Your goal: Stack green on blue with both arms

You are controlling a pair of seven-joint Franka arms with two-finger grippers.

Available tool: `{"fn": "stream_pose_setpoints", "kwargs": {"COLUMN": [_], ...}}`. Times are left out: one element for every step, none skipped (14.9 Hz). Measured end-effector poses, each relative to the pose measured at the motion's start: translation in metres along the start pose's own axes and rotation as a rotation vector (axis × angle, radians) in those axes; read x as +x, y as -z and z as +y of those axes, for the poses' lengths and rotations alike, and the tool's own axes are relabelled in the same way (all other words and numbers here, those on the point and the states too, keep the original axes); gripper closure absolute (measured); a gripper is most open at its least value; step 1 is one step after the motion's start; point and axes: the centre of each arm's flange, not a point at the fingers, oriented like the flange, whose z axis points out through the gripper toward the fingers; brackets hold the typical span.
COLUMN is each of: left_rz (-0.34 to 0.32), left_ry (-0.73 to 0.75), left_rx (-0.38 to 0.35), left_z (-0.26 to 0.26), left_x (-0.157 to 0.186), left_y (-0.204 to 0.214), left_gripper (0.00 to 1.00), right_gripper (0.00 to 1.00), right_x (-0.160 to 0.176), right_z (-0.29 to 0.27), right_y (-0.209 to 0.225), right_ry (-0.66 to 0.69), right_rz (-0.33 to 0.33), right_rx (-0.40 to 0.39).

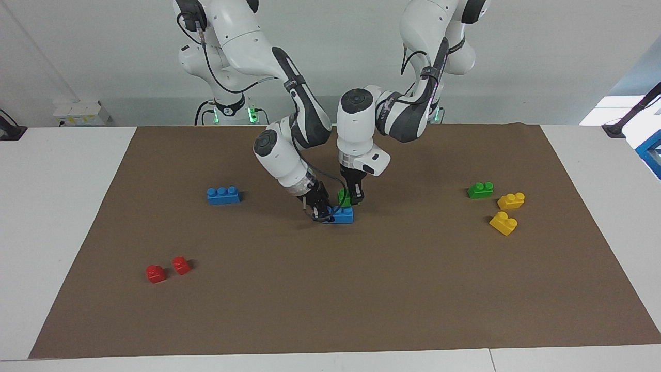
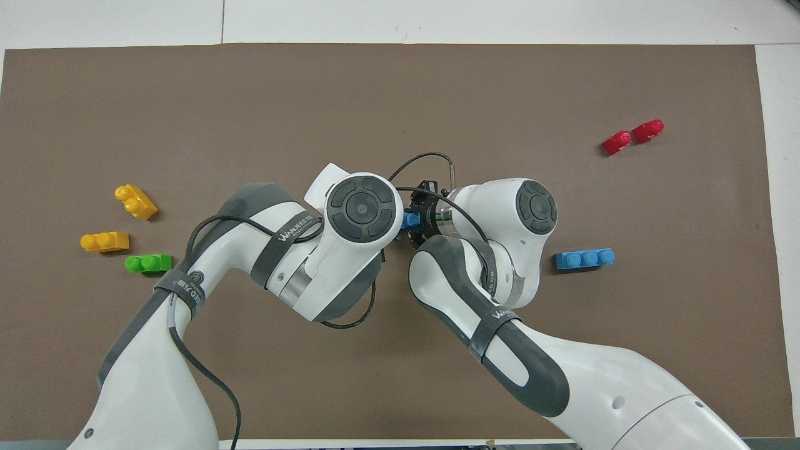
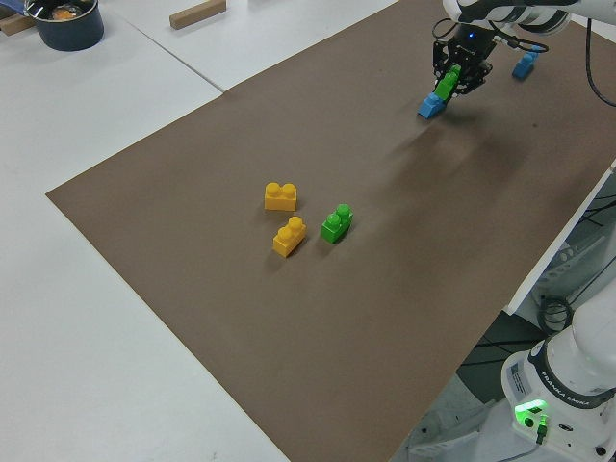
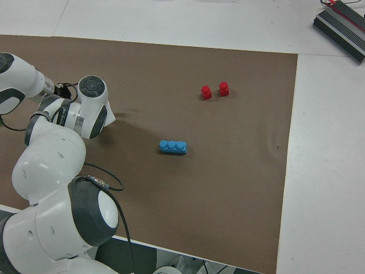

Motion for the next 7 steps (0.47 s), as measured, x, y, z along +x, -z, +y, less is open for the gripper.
{"fn": "stream_pose_setpoints", "kwargs": {"left_rz": [0.002, 0.005, 0.004, 0.004, 0.006, 0.006, 0.005], "left_ry": [0.001, 0.004, 0.004, 0.004, 0.003, 0.001, -0.001], "left_rx": [-0.012, -0.026, -0.035, -0.039, -0.039, -0.038, -0.038], "left_z": [0.001, 0.002, 0.002, 0.001, 0.001, 0.0, 0.0], "left_x": [-0.001, -0.003, -0.004, -0.006, -0.007, -0.008, -0.009], "left_y": [-0.002, -0.004, -0.006, -0.008, -0.01, -0.012, -0.015], "left_gripper": [0.66, 0.66, 0.66, 0.66, 0.66, 0.66, 0.66], "right_gripper": [0.65, 0.65, 0.65, 0.65, 0.65, 0.65, 0.65], "right_x": [0.0, 0.0, 0.0, 0.0, 0.0, 0.0, 0.0], "right_z": [0.0, 0.0, 0.0, 0.0, 0.0, 0.0, 0.0], "right_y": [0.0, 0.0, 0.0, 0.0, 0.0, 0.0, 0.0], "right_ry": [0.0, 0.0, 0.0, 0.0, 0.0, 0.0, 0.0], "right_rz": [0.0, 0.0, 0.0, 0.0, 0.0, 0.0, 0.0], "right_rx": [0.0, 0.0, 0.001, 0.001, 0.001, 0.001, 0.001]}}
